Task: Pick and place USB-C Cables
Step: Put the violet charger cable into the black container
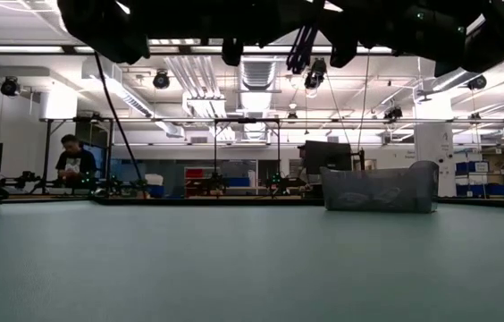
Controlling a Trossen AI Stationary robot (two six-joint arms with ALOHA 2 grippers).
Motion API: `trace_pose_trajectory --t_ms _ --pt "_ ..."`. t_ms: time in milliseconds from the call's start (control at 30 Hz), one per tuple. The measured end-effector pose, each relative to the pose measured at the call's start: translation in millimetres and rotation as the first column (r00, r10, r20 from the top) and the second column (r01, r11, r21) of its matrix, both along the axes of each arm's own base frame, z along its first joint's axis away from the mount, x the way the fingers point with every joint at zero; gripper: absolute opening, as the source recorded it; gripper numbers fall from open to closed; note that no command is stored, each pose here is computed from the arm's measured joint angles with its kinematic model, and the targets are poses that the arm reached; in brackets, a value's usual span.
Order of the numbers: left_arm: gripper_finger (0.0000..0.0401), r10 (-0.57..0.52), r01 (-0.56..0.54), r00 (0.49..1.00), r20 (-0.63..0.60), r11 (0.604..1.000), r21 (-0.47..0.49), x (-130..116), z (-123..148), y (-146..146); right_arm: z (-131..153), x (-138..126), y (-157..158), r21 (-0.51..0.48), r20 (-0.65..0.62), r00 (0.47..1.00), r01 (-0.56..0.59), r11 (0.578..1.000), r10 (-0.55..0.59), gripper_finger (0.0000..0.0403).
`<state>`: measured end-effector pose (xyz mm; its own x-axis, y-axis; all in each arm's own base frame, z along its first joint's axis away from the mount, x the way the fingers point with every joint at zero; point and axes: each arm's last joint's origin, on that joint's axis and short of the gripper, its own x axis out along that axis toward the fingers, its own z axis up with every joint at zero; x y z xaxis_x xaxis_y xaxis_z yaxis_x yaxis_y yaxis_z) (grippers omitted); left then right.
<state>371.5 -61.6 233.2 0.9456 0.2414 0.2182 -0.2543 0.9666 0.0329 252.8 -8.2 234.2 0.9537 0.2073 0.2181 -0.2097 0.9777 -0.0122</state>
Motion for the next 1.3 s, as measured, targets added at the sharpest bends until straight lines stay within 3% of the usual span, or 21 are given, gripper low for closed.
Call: trace_pose_trajectory --t_ms 300,833,1100,1300 --pt "0.0011 -0.004 0.004 1.0 0.01 1.0 -0.001 5.5 2.0 -1.2 0.0 -0.1 0.5 -0.011 0.002 1.0 -0.016 1.0 0.016 0.0157" --pt "0.0011 -0.008 0.008 1.0 0.009 1.0 -0.001 4.9 2.6 -1.5 0.8 0.3 5.7 -0.053 0.012 0.999 -0.037 0.998 0.038 0.0032" --pt "0.0015 -0.008 0.008 1.0 0.005 1.0 -0.002 4.8 2.6 -1.4 0.6 0.3 5.7 -0.054 0.011 0.999 -0.037 0.998 0.038 0.0025" --pt "0.0053 -0.014 0.014 1.0 0.002 1.0 0.001 4.9 2.3 -1.6 0.1 0.5 5.7 -0.053 0.006 0.999 -0.036 0.998 0.037 0.0024"
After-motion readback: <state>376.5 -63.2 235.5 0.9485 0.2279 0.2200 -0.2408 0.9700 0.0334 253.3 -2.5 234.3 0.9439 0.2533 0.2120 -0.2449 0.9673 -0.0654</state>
